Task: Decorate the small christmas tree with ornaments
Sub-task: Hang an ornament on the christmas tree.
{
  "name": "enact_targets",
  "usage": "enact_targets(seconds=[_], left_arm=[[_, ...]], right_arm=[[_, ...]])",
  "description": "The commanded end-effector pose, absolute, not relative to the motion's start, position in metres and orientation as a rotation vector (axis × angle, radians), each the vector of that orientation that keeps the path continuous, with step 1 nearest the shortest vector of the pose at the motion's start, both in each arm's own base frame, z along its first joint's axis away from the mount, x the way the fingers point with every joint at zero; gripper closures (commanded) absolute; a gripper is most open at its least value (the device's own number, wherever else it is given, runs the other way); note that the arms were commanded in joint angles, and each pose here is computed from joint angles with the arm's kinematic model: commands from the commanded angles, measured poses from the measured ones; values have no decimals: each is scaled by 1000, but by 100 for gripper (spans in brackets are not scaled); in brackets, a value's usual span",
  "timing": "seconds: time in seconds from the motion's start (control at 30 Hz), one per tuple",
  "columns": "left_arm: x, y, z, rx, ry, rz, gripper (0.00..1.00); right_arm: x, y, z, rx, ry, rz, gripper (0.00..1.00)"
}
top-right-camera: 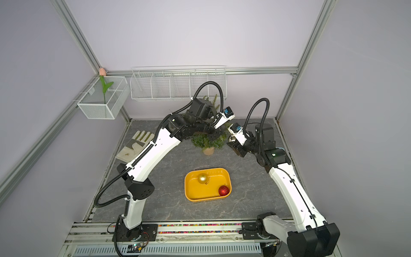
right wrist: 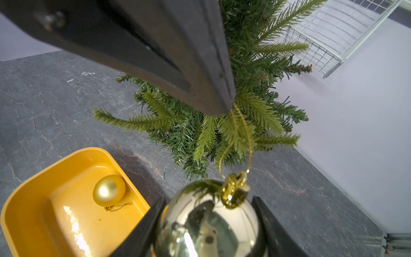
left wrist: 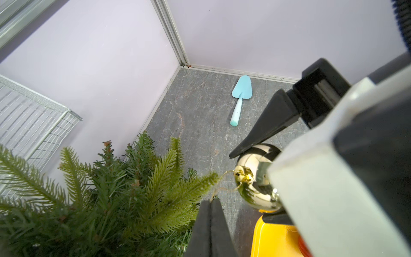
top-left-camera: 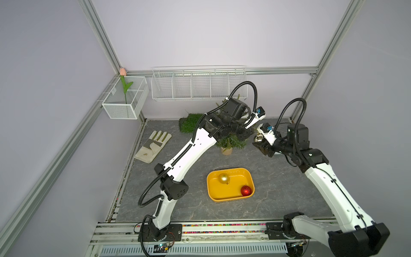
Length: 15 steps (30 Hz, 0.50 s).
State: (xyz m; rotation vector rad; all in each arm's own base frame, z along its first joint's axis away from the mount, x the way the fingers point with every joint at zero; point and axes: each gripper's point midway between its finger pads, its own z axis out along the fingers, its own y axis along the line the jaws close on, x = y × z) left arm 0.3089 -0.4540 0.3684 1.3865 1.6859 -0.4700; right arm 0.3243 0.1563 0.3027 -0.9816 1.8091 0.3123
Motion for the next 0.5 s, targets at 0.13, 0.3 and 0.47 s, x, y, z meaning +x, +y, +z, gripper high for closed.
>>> enact_targets(seconds=[0.13,0.3,0.47], left_arm=[[310,-454,379,1380,1656,-448,100],[313,-457,372,1386,1670,-438,100],[315,-459,366,1392,1678,-431,100]], right_arm=[[337,155,308,-965,1804,290,93],[341,154,305,-964,1816,283,93],[344,155,303,-967,1822,284,93]])
